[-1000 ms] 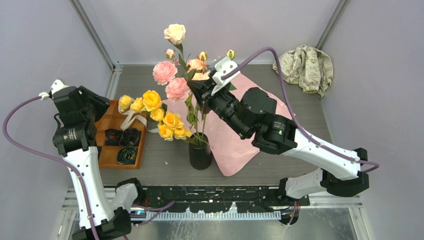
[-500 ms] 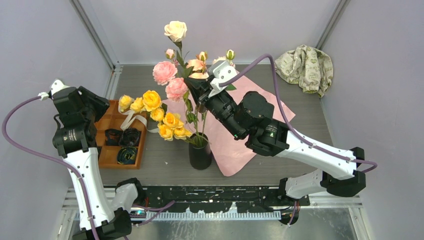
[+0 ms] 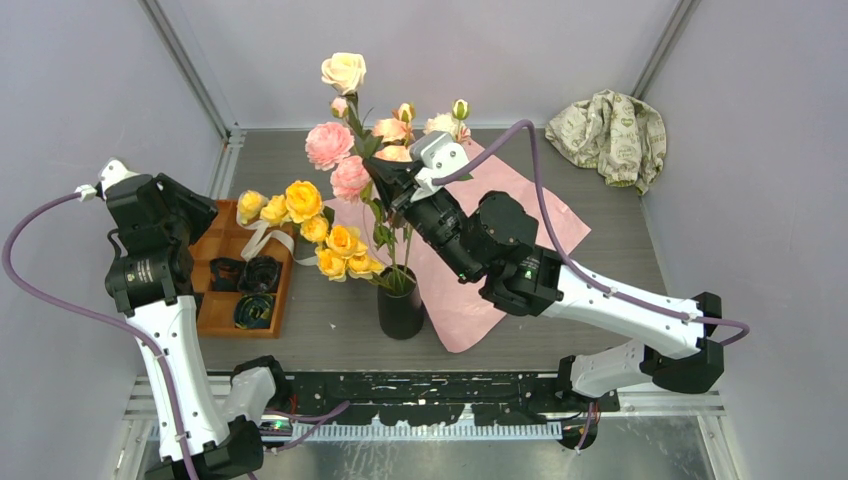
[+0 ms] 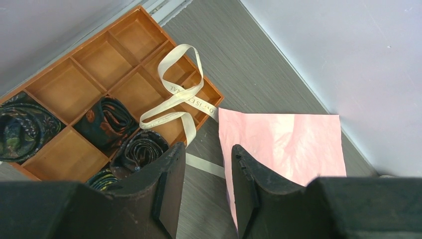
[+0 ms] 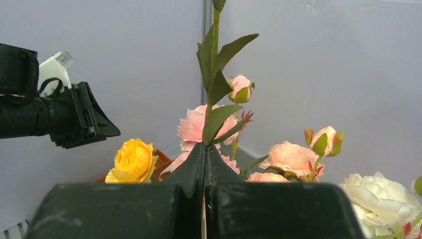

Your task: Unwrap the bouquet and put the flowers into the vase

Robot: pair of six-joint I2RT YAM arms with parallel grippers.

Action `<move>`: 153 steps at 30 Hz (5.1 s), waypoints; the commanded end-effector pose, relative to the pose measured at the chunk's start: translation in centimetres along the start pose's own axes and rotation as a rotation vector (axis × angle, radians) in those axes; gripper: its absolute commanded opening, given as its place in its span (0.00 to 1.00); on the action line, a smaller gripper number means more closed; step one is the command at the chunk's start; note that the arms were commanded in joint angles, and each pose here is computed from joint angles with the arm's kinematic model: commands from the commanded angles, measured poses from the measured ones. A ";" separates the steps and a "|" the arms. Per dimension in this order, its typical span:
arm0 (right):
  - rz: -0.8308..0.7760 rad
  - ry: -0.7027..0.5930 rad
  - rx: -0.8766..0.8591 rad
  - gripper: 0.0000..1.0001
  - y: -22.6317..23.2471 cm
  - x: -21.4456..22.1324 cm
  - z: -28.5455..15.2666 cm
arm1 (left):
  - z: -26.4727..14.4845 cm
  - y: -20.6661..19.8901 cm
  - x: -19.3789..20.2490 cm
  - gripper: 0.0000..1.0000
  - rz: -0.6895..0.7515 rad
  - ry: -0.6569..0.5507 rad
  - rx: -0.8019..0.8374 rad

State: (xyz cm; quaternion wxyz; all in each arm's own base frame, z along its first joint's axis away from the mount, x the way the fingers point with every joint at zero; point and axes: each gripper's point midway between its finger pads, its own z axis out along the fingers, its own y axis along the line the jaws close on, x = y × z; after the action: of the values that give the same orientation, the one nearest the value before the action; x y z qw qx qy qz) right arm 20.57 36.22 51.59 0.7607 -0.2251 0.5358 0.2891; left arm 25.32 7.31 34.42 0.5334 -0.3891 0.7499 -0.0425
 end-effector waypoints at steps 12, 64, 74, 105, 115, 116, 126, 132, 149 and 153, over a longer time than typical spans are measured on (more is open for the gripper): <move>0.047 -0.137 0.037 0.01 -0.3 -1.8 0.5 | -1.6 0.2 -2.2 0.41 0.050 -0.087 -0.014; 0.197 0.136 0.130 0.01 -1.8 8.7 -7.4 | -0.8 -0.4 -0.5 0.41 0.001 -0.036 0.038; 0.150 0.195 0.149 0.01 -0.8 11.5 -8.3 | -0.5 -0.4 -0.3 0.41 -0.003 -0.031 0.039; 0.039 0.361 0.207 0.01 1.5 19.7 -11.5 | -0.5 -0.5 0.0 0.41 -0.007 -0.024 0.052; 0.055 0.356 0.185 0.01 2.9 20.0 -11.0 | -0.7 -0.4 0.1 0.42 -0.001 -0.023 0.052; 0.057 0.360 0.184 0.01 3.0 20.1 -11.1 | -0.7 -0.4 0.1 0.42 0.000 -0.024 0.051; 0.097 0.383 0.177 0.01 3.2 21.4 -12.3 | -0.7 -0.3 0.6 0.42 -0.005 -0.016 0.055; 0.110 0.399 0.177 0.01 3.3 22.2 -12.8 | -0.8 -0.2 0.6 0.42 -0.003 -0.017 0.052; 0.108 0.398 0.193 0.26 2.9 21.6 -13.2 | -0.9 -0.1 0.8 0.43 0.000 -0.017 0.051; 0.107 0.395 0.194 0.30 2.7 21.3 -13.4 | -0.8 0.0 0.8 0.43 -0.002 -0.017 0.050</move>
State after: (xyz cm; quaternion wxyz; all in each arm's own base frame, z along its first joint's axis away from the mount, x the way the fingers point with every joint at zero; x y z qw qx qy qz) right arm 15.16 34.35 25.47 0.6360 -0.1975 0.7152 0.2121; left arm 24.31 6.46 32.86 0.5250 -0.3816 0.7590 -0.0516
